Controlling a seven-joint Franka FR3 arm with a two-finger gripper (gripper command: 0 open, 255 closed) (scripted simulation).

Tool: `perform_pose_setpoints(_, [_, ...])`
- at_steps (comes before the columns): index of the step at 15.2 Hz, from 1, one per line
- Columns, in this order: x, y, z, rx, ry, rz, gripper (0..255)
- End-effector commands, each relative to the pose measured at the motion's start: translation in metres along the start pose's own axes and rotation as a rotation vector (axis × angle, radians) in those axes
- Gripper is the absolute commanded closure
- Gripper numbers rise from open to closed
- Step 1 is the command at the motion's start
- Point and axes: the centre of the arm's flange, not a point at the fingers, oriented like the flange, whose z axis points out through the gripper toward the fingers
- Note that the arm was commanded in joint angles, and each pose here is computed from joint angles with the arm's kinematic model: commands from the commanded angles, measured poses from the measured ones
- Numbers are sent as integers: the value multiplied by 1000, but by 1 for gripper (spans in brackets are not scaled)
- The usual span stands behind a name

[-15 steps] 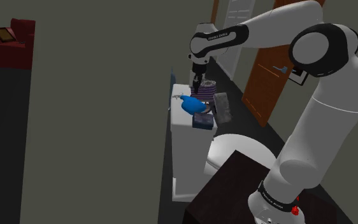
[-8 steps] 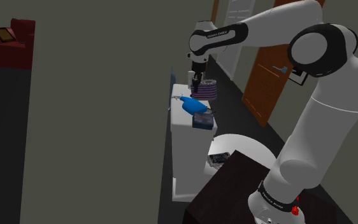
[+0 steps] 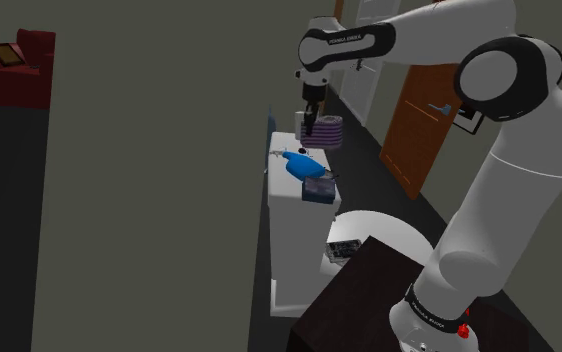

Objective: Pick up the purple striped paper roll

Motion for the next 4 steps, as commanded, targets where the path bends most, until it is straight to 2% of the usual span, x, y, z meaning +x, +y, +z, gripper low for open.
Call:
perform_pose_setpoints(1, [-1, 0, -12, 0, 0, 0, 255])
perform_pose_setpoints(4, [-1, 0, -18, 0, 0, 0, 255])
